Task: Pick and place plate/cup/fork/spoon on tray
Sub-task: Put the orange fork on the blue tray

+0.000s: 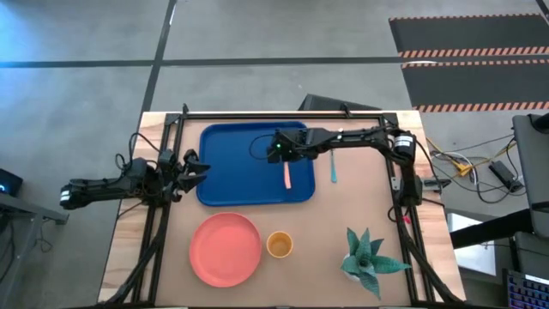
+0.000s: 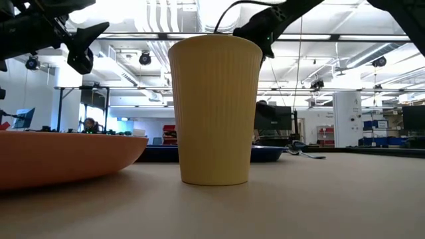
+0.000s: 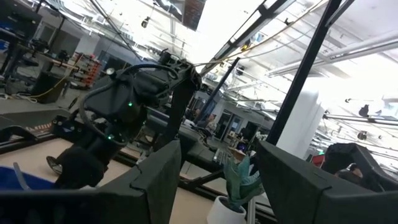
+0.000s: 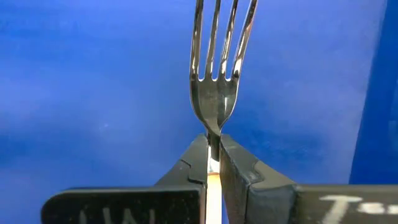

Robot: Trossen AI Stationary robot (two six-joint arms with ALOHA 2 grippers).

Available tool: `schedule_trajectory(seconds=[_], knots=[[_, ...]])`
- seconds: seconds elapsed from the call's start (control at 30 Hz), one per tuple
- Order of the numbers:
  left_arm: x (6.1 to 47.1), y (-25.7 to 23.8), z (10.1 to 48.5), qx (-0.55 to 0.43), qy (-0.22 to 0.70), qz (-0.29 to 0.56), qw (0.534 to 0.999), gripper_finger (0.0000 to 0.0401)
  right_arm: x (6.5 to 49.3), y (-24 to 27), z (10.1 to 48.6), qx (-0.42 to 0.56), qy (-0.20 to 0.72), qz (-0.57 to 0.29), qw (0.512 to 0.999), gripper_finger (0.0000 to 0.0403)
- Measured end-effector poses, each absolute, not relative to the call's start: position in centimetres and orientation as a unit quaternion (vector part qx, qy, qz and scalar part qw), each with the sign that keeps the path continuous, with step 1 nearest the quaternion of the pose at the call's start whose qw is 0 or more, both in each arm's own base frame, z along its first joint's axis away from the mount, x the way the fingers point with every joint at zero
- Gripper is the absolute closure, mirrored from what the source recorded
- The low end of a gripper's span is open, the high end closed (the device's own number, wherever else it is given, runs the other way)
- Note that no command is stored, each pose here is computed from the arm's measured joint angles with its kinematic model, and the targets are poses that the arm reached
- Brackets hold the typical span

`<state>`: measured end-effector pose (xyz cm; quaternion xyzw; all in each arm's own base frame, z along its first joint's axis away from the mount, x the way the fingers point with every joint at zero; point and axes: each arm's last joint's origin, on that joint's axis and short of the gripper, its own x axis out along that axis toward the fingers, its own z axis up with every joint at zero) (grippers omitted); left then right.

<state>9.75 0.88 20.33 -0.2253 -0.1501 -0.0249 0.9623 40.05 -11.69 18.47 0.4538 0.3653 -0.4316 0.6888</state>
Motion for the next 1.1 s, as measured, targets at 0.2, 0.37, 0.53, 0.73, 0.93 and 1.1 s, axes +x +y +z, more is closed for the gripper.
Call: schedule_trajectory(seconds=[0.2, 0.37, 0.53, 0.73, 0.93, 1.1], knots=[[9.8, 0.9, 20.3, -0.225, -0.150, -0.025, 0.962, 0.0207, 40.8, -12.0, 16.6, 0.473, 0.373, -0.416, 0.681, 0.0394], [9.8, 0.9, 20.3, -0.225, -0.148, -0.027, 0.963, 0.0207, 41.3, -12.1, 14.6, 0.475, 0.393, -0.405, 0.675, 0.0393], [9.8, 0.9, 20.3, -0.225, -0.147, -0.028, 0.963, 0.0207, 41.3, -12.2, 14.7, 0.470, 0.390, -0.410, 0.678, 0.0393], [9.8, 0.9, 20.3, -0.225, -0.147, -0.028, 0.963, 0.0207, 40.9, -12.7, 15.2, 0.457, 0.382, -0.430, 0.679, 0.0392], [9.8, 0.9, 20.3, -0.225, -0.147, -0.028, 0.963, 0.0207, 40.7, -12.8, 15.1, 0.454, 0.387, -0.435, 0.674, 0.0391], [9.8, 0.9, 20.3, -0.225, -0.147, -0.029, 0.963, 0.0207, 40.8, -12.8, 15.2, 0.455, 0.385, -0.434, 0.676, 0.0372]])
